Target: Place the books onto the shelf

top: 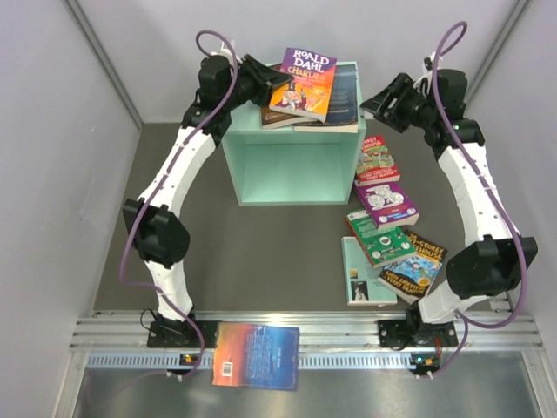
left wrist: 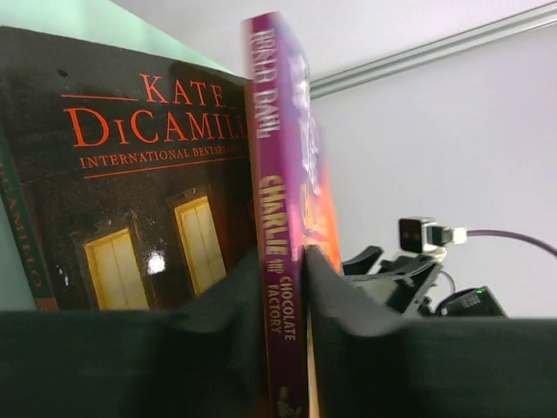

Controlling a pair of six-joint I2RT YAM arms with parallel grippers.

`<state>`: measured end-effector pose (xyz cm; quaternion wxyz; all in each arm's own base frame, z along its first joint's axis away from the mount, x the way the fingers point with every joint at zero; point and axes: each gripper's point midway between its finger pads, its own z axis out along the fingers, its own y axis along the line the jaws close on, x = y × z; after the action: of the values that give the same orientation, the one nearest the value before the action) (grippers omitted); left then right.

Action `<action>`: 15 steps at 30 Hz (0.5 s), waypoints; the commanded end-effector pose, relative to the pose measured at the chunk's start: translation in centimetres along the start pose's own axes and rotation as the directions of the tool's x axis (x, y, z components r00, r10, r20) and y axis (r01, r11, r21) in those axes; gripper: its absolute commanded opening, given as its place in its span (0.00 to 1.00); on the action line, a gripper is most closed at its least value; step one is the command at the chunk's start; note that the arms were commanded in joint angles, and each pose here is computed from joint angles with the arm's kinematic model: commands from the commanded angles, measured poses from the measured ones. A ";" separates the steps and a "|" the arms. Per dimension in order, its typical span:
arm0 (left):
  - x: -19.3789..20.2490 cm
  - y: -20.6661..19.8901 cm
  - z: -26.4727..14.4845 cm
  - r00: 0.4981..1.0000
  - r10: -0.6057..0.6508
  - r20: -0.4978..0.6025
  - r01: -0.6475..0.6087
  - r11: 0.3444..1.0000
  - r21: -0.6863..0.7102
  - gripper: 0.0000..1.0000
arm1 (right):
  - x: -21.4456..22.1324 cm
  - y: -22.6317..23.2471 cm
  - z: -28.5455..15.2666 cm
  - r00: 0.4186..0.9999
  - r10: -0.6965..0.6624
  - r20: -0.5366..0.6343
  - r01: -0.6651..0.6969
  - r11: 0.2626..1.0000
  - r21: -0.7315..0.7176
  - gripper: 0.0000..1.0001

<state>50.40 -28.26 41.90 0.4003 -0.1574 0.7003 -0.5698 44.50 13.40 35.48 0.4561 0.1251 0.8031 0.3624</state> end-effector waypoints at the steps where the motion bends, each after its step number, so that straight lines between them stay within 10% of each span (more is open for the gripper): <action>1: -1.6 -1.5 -1.8 0.993 0.105 0.062 -0.103 0.994 -0.035 0.35 | -4.2 2.2 -1.1 0.994 -0.020 0.105 0.025 0.999 -0.044 0.58; 7: -2.0 -3.3 -2.3 0.986 0.154 0.066 -0.154 0.988 -0.011 0.96 | -6.5 3.4 -0.8 0.988 -0.007 0.153 0.017 0.998 -0.067 0.58; 15: -2.9 -1.6 -3.6 0.956 0.285 0.069 -0.272 0.950 -0.153 0.98 | -7.6 4.5 -0.5 0.984 0.013 0.179 0.006 0.994 -0.108 0.58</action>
<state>49.67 -26.03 44.17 0.4674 -0.1240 0.7221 -0.4946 46.94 12.55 41.05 0.5036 0.1376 0.7635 0.3801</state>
